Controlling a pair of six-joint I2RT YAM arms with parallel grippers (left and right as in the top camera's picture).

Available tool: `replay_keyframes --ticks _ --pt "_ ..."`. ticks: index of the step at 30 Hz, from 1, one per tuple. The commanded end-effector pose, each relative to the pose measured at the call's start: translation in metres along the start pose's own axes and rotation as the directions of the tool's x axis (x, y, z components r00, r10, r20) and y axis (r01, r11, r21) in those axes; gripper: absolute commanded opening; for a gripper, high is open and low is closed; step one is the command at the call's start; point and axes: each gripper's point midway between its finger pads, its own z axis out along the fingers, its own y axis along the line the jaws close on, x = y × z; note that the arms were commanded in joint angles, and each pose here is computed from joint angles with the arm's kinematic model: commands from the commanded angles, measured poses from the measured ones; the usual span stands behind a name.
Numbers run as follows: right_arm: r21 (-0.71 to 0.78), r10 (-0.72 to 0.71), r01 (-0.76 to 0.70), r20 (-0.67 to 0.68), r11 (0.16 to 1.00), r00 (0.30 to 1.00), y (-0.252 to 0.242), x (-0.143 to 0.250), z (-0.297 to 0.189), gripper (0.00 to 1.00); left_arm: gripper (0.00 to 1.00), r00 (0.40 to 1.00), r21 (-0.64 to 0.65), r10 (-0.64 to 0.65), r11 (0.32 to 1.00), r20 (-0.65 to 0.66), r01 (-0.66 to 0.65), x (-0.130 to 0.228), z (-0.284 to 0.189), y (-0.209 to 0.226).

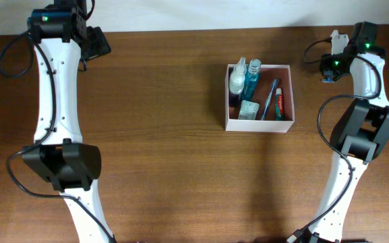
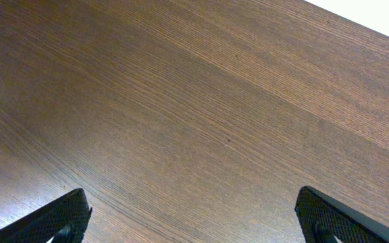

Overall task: Pack container
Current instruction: 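Lower the right gripper and close it on the blue razor handle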

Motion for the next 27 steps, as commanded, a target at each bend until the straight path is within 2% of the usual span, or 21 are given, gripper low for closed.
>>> replay_keyframes --ticks 1,4,7,12,19,23,27 --pt "-0.005 0.004 -0.004 -0.018 1.000 1.000 0.002 0.007 0.010 0.23 0.99 1.000 -0.013 -0.013 1.000 -0.002 0.013 0.000 0.004 0.002" --pt "-0.005 0.004 -0.004 -0.018 1.000 1.000 0.002 0.007 0.010 0.18 0.99 1.000 -0.013 -0.013 1.000 -0.002 0.013 0.000 0.004 0.002" --pt "-0.005 0.004 -0.004 -0.018 1.000 1.000 0.002 0.007 0.010 0.09 1.00 1.000 -0.013 -0.013 1.000 -0.002 0.013 0.000 0.004 0.002" --pt "-0.005 0.007 -0.007 -0.018 1.000 1.000 0.002 0.007 0.010 0.04 0.99 1.000 -0.013 -0.013 1.000 -0.002 0.013 0.000 0.004 0.002" --pt "-0.006 0.007 -0.007 -0.019 1.000 1.000 0.003 0.006 0.008 0.04 0.99 1.000 -0.013 -0.013 1.000 -0.002 0.013 0.000 0.004 0.002" --pt "-0.001 0.005 -0.005 -0.001 1.000 1.000 0.002 -0.007 -0.009 0.04 0.99 1.000 -0.013 -0.013 1.000 -0.002 0.013 0.000 0.004 0.002" --pt "-0.013 0.119 -0.118 0.058 0.993 0.991 0.004 -0.036 -0.048 0.04 1.00 1.000 -0.013 -0.013 1.000 -0.002 0.013 0.000 0.004 0.002"
